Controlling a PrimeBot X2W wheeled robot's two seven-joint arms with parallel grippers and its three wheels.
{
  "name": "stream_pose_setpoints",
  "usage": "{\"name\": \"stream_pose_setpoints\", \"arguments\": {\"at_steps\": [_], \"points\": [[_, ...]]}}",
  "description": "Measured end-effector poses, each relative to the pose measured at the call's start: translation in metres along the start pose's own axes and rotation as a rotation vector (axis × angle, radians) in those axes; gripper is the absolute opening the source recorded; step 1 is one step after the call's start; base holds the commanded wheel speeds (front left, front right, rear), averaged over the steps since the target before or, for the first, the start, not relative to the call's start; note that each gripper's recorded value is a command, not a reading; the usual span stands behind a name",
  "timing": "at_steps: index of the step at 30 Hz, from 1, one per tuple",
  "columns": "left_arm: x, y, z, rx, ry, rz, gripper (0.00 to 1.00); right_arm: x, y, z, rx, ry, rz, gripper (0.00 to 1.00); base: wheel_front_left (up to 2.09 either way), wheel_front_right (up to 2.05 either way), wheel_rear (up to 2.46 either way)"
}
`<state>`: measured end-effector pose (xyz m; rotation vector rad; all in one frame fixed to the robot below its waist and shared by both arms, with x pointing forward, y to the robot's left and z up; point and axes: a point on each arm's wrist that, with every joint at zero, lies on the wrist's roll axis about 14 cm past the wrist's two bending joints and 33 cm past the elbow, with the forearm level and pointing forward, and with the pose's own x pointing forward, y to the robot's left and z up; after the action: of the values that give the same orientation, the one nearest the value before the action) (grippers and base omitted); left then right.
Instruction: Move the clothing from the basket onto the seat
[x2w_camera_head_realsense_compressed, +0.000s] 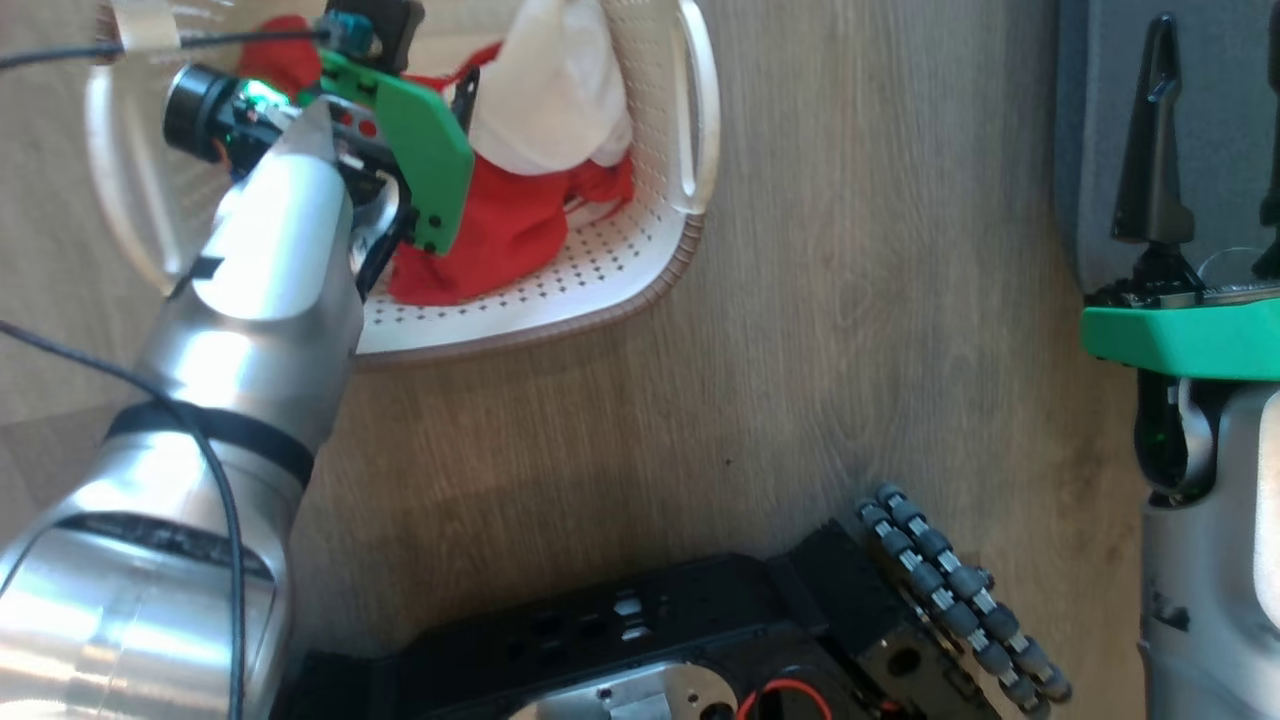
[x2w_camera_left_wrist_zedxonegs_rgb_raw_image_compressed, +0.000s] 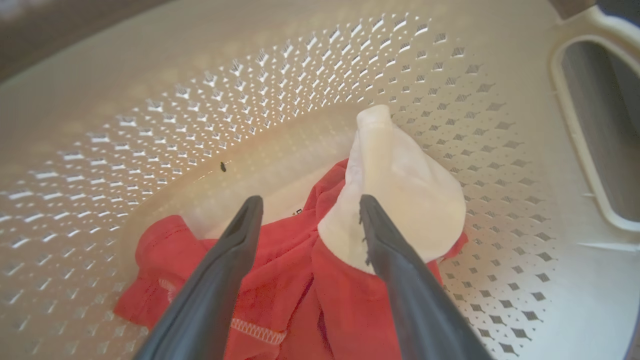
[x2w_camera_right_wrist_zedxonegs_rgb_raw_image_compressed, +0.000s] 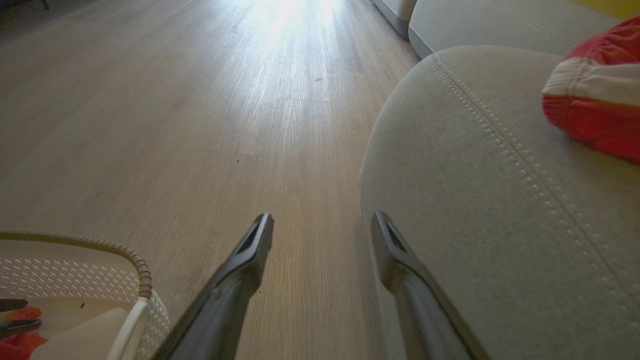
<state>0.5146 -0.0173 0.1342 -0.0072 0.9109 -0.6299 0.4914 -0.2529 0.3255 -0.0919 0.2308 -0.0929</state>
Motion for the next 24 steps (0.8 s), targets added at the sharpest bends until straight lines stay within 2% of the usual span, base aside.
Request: {"name": "stream_pose_setpoints", "arguments": {"at_steps": [8, 12, 18, 24], "points": [[0.021, -0.022, -0.027, -0.022, 0.092, -0.07, 1.0, -0.018, -0.02, -0.019, -0.033, 0.068, -0.049, 1.0, 0.0, 0.0, 0.0], [0.019, -0.024, -0.034, -0.029, 0.116, -0.075, 1.0, -0.033, -0.026, -0.026, -0.04, 0.108, -0.067, 1.0, 0.0, 0.0, 0.0], [0.014, -0.022, -0.039, -0.039, 0.139, -0.065, 1.0, -0.033, -0.027, -0.017, -0.042, 0.082, -0.069, 1.0, 0.0, 0.0, 0.0], [0.011, -0.02, -0.046, -0.049, 0.163, -0.06, 1.0, -0.041, -0.027, -0.023, -0.036, 0.108, -0.072, 1.0, 0.0, 0.0, 0.0]]}}
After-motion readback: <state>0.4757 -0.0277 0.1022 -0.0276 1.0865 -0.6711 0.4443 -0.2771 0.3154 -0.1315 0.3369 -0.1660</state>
